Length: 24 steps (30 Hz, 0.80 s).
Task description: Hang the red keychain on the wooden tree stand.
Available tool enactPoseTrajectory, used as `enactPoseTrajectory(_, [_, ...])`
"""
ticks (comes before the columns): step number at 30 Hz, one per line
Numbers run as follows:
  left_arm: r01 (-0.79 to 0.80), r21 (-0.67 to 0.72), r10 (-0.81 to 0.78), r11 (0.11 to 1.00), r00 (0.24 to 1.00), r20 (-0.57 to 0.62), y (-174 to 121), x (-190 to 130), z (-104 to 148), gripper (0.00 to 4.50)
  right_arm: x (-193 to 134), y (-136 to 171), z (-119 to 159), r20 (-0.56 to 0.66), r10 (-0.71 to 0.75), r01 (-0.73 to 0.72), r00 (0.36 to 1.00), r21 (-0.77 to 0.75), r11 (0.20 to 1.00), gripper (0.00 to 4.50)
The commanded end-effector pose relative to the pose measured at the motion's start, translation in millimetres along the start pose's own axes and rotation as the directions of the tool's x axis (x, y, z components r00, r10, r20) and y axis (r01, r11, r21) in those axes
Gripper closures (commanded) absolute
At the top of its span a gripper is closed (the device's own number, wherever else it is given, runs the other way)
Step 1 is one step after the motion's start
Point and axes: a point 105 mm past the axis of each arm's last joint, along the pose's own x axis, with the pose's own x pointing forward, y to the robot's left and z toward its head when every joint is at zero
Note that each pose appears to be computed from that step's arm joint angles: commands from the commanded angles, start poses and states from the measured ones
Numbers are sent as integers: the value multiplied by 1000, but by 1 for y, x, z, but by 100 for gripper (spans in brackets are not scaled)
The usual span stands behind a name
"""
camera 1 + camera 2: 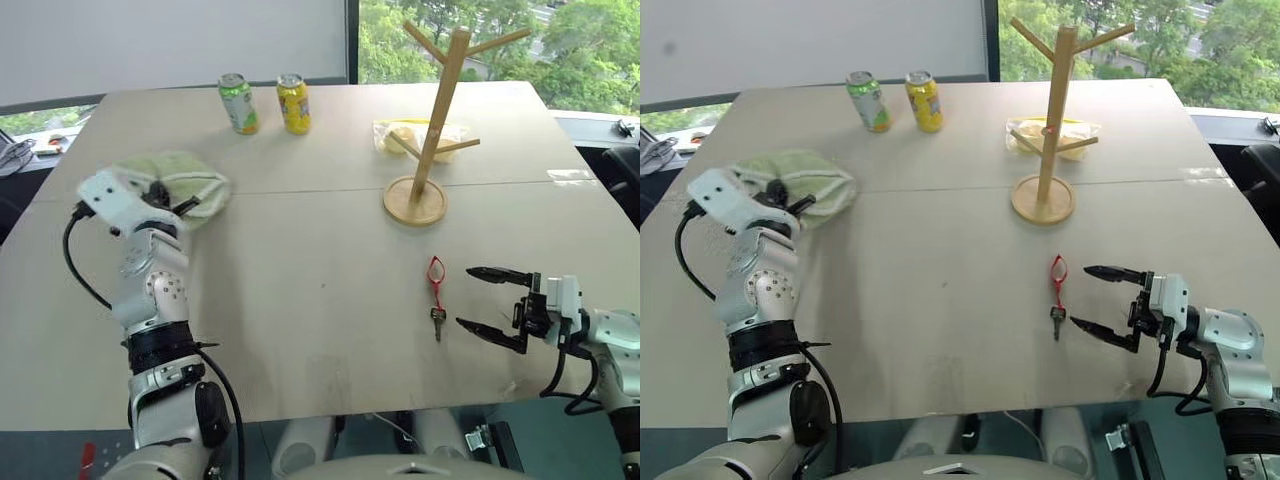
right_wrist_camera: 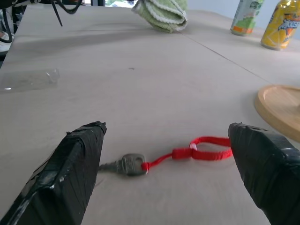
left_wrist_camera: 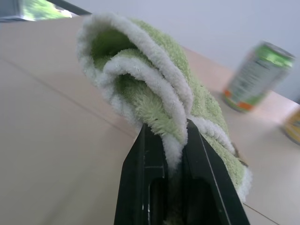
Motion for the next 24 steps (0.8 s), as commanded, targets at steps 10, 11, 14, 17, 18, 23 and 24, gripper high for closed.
enactPoseTrajectory(10, [-16, 8, 15, 1000, 992, 121, 10, 13, 6, 290, 6, -8, 14, 31, -2, 3, 1000, -47, 999, 0])
enactPoseTrajectory(11, [-15, 9, 14, 1000, 992, 122, 11, 12, 5, 238, 6, -8, 14, 31, -4, 5, 1000, -47, 999, 0])
enactPoseTrajectory(14, [7, 12, -9, 1000, 994, 112, 9, 9, 2, 106, 7, -9, 14, 37, -35, 36, 999, -40, 999, 0])
enactPoseTrajectory(17, [92, 21, -94, 996, 992, 83, -2, -4, -6, 6, 8, -17, 19, 69, -148, 150, 987, -15, 989, 0])
enactPoseTrajectory(18, [170, 31, -171, 985, 983, 65, -11, -15, -10, 6, 8, -21, 21, 73, -220, 219, 973, 28, 975, 0])
enactPoseTrajectory(23, [498, 66, -498, 865, 867, -17, -49, -82, -18, 6, 15, -20, 31, 55, -410, 401, 910, 128, 907, 0])
enactPoseTrajectory(24, [552, 68, -551, 831, 834, -33, -57, -95, -20, 6, 16, -20, 33, 45, -441, 430, 896, 157, 889, 0])
